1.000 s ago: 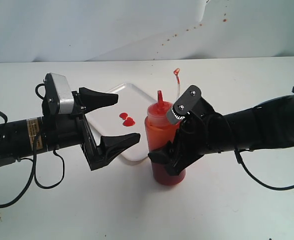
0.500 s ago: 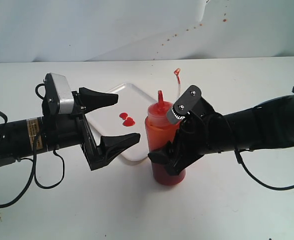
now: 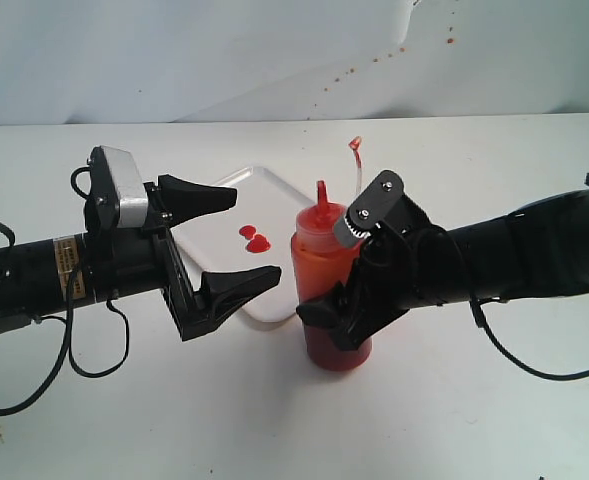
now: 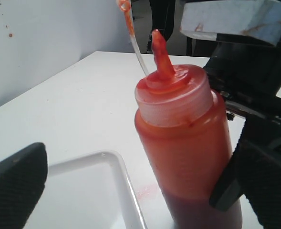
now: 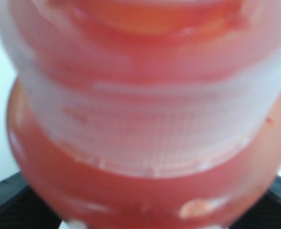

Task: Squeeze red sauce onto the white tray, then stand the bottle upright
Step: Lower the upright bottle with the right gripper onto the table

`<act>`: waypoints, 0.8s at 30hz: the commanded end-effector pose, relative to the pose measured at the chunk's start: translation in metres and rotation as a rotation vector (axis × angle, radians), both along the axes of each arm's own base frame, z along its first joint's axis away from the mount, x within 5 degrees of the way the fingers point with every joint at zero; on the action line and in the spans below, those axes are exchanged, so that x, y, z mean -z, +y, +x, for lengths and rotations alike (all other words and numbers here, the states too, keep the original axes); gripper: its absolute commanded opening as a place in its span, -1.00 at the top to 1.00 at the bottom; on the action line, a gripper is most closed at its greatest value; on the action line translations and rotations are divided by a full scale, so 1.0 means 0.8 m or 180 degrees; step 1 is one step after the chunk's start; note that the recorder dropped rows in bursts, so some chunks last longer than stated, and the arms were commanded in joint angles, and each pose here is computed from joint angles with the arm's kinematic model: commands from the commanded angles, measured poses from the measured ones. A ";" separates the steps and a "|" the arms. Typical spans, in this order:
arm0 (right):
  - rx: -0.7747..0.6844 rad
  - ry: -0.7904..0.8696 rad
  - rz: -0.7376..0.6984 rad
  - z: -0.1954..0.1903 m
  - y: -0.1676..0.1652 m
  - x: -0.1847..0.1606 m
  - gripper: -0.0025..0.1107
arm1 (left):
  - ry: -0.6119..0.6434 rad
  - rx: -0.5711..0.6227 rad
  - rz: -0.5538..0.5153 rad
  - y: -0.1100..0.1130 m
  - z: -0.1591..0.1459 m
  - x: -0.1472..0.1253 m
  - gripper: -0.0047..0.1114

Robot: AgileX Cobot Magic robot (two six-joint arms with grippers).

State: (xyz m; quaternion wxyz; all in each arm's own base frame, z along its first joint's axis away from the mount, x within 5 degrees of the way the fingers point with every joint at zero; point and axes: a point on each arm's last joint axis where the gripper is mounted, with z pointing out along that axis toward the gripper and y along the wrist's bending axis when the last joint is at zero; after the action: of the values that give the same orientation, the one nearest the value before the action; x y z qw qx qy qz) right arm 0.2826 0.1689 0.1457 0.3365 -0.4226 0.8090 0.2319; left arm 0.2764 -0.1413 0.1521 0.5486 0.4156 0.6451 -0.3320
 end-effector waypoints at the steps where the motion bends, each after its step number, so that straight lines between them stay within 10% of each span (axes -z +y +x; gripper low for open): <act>1: 0.0013 -0.0019 0.0016 0.001 0.000 -0.005 -0.27 | -0.0007 -0.0029 -0.0065 0.001 0.001 -0.004 -0.88; 6: 0.0013 -0.0019 0.0016 0.001 0.000 -0.005 -0.34 | -0.0007 -0.0029 -0.0065 0.001 0.001 -0.004 -0.88; 11: 0.0013 -0.0019 0.0016 0.001 0.000 -0.005 -0.91 | -0.0007 -0.0029 -0.0065 0.001 0.001 -0.004 -0.88; 24: -0.0028 -0.0033 -0.0010 -0.004 -0.002 -0.018 -0.91 | -0.0003 -0.0033 -0.0056 0.001 0.001 -0.004 -0.88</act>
State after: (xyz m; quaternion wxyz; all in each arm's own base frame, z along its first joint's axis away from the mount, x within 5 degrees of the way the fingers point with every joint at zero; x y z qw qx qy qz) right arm 0.2798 0.1681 0.1518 0.3329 -0.4278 0.8076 0.2323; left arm 0.2764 -0.1413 0.1521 0.5483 0.4150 0.6454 -0.3325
